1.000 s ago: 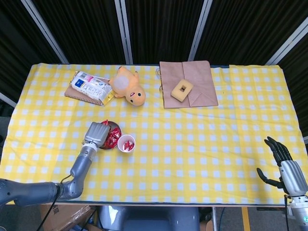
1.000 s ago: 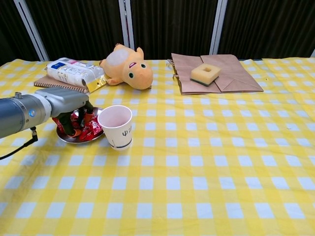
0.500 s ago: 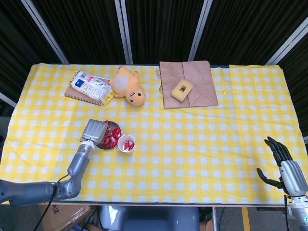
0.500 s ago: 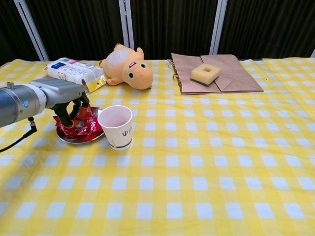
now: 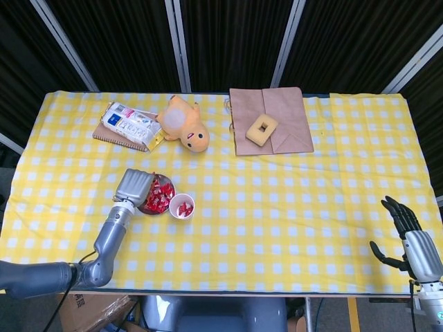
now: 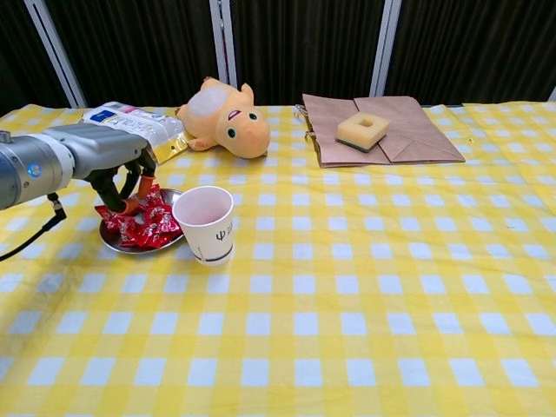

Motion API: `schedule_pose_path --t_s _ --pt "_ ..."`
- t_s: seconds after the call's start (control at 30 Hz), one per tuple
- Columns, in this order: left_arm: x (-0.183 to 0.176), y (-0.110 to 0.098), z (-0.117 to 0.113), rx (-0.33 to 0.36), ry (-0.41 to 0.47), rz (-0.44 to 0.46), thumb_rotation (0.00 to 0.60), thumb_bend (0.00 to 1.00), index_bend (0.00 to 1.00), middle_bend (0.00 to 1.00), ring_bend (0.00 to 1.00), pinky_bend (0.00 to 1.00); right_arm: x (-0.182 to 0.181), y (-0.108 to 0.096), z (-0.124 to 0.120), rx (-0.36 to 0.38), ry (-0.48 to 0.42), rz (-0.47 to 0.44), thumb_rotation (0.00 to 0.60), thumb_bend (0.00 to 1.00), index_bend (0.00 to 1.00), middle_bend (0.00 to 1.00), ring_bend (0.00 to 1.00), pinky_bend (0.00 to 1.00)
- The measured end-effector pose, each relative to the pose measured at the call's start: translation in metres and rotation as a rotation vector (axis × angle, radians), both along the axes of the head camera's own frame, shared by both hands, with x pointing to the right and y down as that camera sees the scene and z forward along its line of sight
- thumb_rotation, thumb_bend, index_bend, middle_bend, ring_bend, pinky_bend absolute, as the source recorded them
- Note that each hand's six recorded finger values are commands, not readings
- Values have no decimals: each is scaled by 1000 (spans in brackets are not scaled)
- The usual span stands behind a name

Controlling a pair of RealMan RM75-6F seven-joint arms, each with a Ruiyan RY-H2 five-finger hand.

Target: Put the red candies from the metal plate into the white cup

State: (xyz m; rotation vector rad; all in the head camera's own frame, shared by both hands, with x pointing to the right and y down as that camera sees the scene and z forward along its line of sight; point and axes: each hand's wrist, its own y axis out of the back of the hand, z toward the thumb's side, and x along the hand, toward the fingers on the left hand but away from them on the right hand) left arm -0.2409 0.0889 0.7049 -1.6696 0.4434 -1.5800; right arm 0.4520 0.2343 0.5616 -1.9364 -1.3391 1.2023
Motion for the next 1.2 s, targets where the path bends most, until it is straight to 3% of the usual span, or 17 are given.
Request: schedule_pose_path --t_s 0.5,0.73,1.2 --pt "-1 1 -5 16 16 -2 600 437 474 566 878 918 0 0 1 -3 4 0 600 424 0 0 0 0" --pt "-9 1 -7 18 24 -20 600 234 355 432 871 913 0 0 2 -5 5 -1 600 423 0 0 0 0" --pt "-15 14 0 -46 -17 -4 600 228 402 472 888 920 -1 1 3 -10 10 -1 600 424 0 0 0 0"
